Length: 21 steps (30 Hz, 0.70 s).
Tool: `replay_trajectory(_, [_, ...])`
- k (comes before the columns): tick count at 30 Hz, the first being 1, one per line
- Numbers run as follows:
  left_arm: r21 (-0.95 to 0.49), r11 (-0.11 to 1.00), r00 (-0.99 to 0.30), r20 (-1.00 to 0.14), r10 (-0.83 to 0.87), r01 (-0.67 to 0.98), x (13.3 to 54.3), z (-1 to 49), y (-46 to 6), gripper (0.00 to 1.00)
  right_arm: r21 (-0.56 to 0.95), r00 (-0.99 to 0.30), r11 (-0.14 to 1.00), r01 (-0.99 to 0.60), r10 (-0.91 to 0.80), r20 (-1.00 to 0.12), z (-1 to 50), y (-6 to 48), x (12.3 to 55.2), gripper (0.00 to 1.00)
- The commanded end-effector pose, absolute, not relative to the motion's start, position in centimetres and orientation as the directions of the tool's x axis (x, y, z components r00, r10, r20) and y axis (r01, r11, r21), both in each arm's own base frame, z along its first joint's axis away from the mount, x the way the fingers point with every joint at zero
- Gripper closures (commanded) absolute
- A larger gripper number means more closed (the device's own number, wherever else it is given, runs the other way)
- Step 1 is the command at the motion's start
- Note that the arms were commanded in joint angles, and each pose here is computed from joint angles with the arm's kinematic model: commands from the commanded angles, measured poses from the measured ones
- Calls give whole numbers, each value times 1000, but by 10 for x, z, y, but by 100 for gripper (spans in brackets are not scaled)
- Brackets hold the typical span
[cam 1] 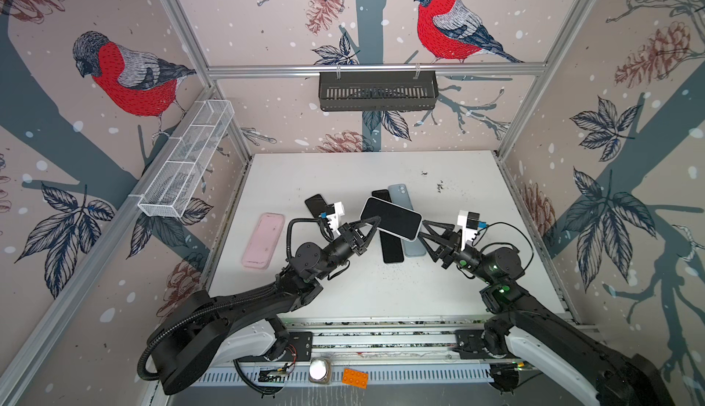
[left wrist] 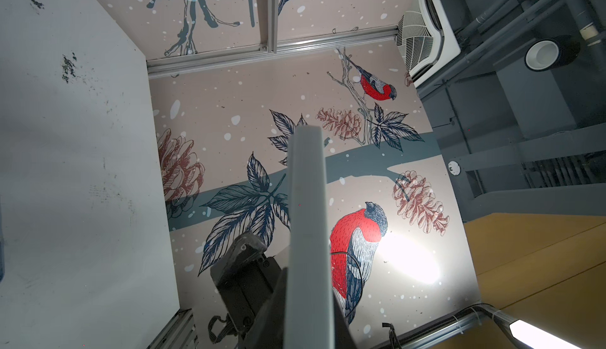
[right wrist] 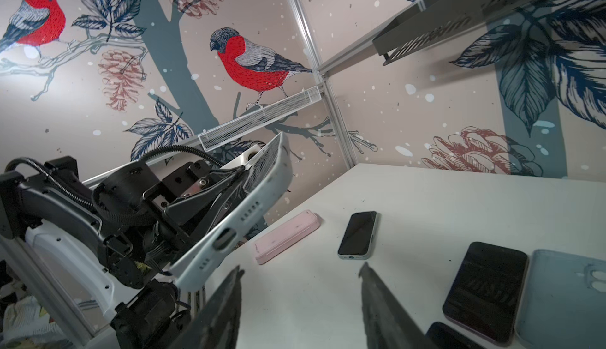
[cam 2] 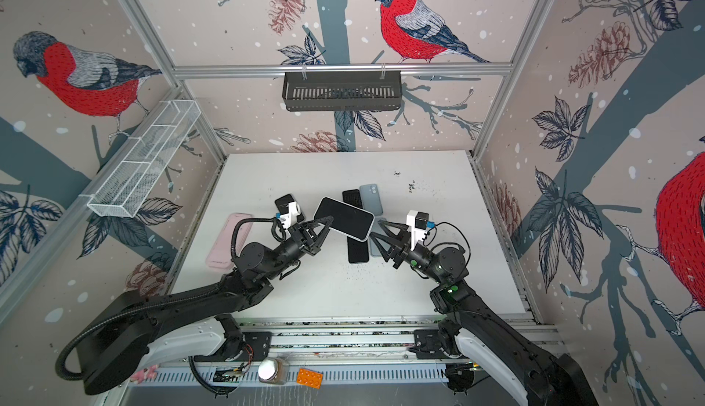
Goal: Take the phone out of the phone case
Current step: Remove the phone case from the phone.
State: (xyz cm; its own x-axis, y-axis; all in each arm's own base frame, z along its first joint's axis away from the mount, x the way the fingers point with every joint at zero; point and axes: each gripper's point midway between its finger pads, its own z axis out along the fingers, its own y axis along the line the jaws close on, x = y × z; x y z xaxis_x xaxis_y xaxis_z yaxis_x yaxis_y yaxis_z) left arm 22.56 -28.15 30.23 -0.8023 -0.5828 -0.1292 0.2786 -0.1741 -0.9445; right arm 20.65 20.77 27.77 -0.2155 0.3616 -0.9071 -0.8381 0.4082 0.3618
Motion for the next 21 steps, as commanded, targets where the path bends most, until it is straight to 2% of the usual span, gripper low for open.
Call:
replay_trajectory(1, [-919, -207, -785, -151, -601, 336, 224, 317, -272, 100, 462, -297, 435, -773, 395, -869, 276, 195, 215, 37])
replay_trajectory(6, [-915, -183, -790, -194, -582, 359, 222, 315, -274, 100, 575, -405, 308, -758, 470, -784, 298, 184, 214, 32])
replay_trajectory(12, [-910, -162, -797, -237, -555, 383, 221, 310, -280, 100, 617, -500, 152, -772, 455, -737, 321, 199, 206, 31])
replay_trajectory(21, [-896, -196, -808, -241, -537, 398, 221, 312, -284, 100, 668, -577, 137, -731, 398, -713, 306, 218, 212, 37])
